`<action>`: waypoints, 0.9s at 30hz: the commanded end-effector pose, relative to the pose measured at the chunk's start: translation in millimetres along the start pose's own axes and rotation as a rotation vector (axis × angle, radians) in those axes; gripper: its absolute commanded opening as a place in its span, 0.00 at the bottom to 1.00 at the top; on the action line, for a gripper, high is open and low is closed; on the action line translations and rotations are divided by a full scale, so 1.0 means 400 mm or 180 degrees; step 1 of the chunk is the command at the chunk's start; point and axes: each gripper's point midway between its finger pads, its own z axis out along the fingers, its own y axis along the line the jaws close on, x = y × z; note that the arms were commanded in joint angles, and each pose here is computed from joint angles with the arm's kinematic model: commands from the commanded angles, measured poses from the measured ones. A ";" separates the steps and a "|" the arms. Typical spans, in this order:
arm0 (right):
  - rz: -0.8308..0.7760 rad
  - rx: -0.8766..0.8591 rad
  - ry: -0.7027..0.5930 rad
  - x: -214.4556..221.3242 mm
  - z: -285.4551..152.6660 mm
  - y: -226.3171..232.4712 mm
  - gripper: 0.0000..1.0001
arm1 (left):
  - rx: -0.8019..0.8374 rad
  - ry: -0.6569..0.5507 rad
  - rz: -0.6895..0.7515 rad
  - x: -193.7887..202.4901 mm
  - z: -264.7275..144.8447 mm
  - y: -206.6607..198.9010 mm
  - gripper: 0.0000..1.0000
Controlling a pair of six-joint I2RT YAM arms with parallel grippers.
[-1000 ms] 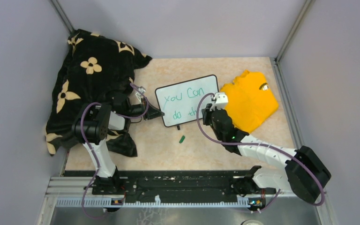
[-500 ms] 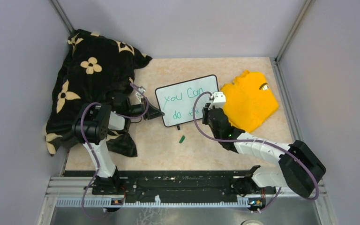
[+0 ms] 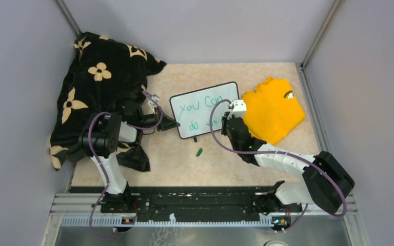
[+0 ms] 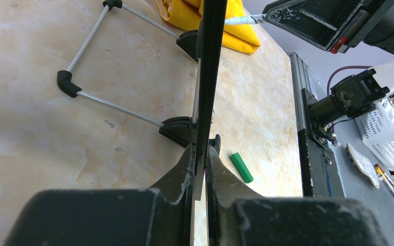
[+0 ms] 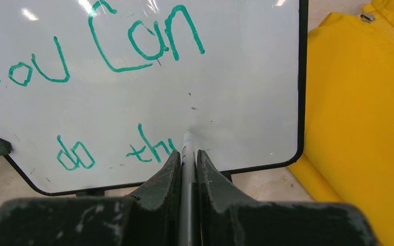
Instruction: Write a sentence on the whiteboard
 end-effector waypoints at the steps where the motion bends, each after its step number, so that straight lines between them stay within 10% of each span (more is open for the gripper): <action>1: 0.0119 0.0012 -0.0234 -0.076 0.019 0.017 0.00 | -0.0083 0.0131 -0.0263 0.050 0.009 0.014 0.00; 27: 0.0091 -0.0114 -0.0028 -0.014 0.023 0.029 0.00 | -0.0089 0.0133 -0.0273 0.051 0.009 0.016 0.00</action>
